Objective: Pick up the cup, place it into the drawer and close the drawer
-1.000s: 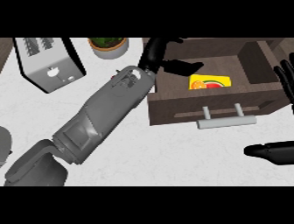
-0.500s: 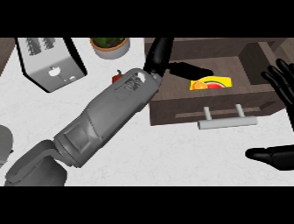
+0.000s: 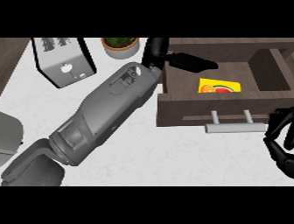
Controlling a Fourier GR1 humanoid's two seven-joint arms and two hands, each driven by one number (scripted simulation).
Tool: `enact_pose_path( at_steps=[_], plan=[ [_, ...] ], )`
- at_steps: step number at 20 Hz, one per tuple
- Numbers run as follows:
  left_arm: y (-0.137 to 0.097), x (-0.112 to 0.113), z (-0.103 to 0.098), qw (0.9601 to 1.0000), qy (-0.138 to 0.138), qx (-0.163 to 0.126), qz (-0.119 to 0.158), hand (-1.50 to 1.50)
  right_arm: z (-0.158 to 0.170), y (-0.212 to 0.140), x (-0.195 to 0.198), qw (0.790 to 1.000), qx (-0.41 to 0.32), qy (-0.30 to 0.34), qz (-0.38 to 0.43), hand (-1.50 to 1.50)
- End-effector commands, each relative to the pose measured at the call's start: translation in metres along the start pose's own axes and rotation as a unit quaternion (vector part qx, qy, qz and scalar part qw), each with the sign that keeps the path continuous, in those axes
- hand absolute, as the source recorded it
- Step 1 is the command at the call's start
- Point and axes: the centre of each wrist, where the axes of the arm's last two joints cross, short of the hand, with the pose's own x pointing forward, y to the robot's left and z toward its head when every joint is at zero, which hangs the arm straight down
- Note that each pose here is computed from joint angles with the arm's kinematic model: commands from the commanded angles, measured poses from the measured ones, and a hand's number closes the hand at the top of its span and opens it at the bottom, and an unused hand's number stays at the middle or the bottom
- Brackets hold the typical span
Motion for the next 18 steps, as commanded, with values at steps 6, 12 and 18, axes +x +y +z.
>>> enact_pose_path(
  at_steps=[6, 12, 18],
  plan=[
    [0.056, 0.014, -0.003, 0.9991, 0.001, 0.037, 0.022, -1.50, 0.014, 0.009, 0.010, 0.992, 0.029, 0.051, 0.108, 1.50],
    [0.090, 0.017, 0.022, 0.9978, 0.007, 0.051, 0.041, -1.50, -0.005, 0.030, -0.006, 0.986, 0.004, 0.066, 0.156, 1.50],
    [0.133, 0.015, 0.050, 0.9970, 0.014, 0.048, 0.059, -1.50, -0.029, 0.058, -0.042, 0.965, 0.055, 0.090, 0.241, 1.50]
  ],
)
